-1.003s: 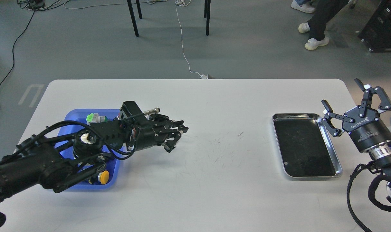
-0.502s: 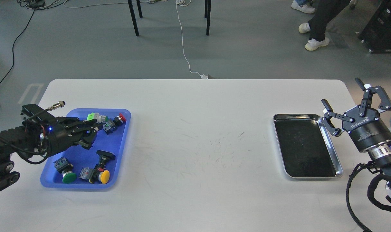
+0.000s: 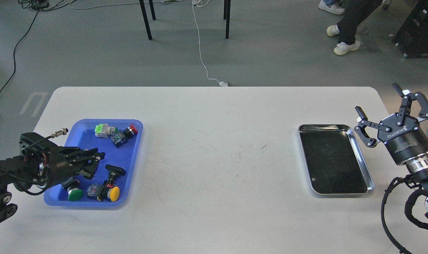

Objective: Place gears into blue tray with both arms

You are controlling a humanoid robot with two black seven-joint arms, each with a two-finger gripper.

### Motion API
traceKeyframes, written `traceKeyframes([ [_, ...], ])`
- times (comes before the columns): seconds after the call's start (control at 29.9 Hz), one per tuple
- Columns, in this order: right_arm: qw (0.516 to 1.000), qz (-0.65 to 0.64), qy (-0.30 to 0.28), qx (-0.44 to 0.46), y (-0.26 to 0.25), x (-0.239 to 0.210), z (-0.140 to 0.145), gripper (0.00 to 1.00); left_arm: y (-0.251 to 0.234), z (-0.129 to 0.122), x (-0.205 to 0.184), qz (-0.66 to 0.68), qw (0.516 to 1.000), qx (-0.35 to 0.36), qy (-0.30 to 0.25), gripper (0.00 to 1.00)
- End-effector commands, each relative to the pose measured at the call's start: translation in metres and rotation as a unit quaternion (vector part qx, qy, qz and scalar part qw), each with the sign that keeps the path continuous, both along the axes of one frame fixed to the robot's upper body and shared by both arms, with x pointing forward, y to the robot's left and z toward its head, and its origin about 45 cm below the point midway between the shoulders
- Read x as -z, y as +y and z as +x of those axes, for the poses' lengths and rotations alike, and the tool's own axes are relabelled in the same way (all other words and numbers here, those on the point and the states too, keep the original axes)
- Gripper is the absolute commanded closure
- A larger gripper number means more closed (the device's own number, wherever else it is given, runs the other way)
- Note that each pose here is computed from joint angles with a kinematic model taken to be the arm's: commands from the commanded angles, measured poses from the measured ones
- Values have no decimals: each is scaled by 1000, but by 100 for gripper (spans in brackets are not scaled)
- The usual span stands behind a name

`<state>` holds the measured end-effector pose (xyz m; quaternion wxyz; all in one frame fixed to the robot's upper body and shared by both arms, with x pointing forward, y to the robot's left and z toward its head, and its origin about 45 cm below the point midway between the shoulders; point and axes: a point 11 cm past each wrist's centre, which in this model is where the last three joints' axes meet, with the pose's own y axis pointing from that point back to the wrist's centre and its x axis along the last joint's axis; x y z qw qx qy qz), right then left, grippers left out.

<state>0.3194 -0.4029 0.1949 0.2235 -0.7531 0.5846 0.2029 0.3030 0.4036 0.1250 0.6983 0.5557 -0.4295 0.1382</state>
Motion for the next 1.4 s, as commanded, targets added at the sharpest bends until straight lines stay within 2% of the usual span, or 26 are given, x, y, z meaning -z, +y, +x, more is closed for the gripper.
traceKeyframes([
  [0.0,1000,1,-2,-1,1,-1,1,1,-1,1,-1,-3,1000,0,-1,47],
  [0.17,1000,-4,-16,-2,1,-12,11,1,-3,10,-11,-23,999,-10,-21,33],
  [0.3,999,-14,-40,6,3,-33,31,1,-12,36,-39,-127,986,-81,-73,13],
  [0.4,998,-24,-57,25,3,-52,48,1,-31,65,-65,-248,952,-147,-100,3],
  [0.57,992,-44,-88,78,-1,-92,82,1,-56,113,-119,-455,849,-243,-111,2],
  [0.64,987,-55,-100,109,-11,-111,96,1,-61,128,-145,-525,803,-263,-97,2],
  [0.77,985,-51,-116,114,-8,-126,106,1,-54,151,-175,-637,706,-304,-61,2],
  [0.9,983,-48,-112,140,-21,-131,114,1,-39,173,-176,-740,570,-355,-38,2],
  [1.0,986,-5,-80,145,-16,-115,127,1,-27,182,-163,-792,485,-370,-18,2],
  [1.07,988,33,-53,141,-12,-108,135,1,-32,186,-152,-811,456,-368,3,2],
  [1.27,990,84,4,116,12,-78,148,1,-49,188,-142,-837,425,-342,44,2],
  [1.37,988,96,40,117,22,-54,152,1,-57,187,-135,-856,384,-342,64,2],
])
